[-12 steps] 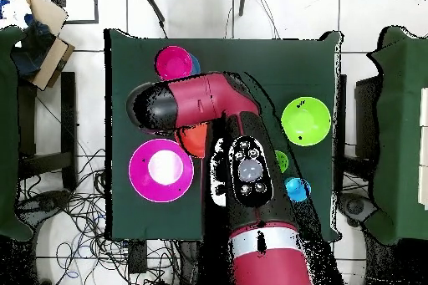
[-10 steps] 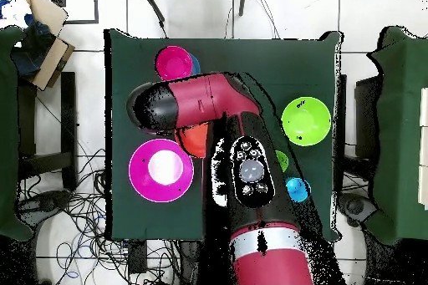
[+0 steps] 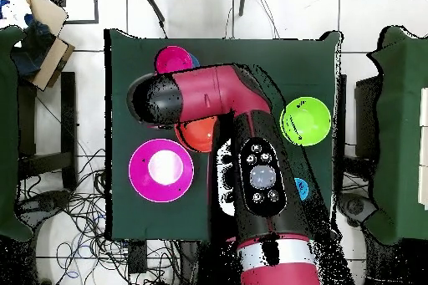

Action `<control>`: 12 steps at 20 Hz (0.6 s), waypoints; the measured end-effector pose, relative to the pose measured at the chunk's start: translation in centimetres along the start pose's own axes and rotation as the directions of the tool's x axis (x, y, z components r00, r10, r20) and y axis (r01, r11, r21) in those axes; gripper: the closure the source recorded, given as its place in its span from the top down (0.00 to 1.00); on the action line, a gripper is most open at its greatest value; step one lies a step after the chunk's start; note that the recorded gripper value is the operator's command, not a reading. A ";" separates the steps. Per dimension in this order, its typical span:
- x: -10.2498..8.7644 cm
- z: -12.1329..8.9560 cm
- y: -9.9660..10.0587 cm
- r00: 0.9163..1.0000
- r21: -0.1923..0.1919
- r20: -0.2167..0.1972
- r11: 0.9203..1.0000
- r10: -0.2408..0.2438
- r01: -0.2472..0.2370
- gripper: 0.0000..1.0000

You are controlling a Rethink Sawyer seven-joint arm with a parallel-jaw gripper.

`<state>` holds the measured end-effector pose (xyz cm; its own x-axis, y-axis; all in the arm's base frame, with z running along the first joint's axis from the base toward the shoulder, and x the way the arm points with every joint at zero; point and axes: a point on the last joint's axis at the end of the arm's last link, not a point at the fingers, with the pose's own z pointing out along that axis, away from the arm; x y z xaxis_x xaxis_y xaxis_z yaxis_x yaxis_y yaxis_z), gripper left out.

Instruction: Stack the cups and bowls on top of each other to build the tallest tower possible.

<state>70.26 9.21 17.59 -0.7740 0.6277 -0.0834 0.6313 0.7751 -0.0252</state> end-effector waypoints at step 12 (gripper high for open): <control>-1.7 -4.4 8.6 0.998 0.041 0.035 0.998 -0.048 0.047 0.00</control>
<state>76.79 15.10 21.93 -0.8015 0.5865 -0.1168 0.5957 0.8001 -0.0701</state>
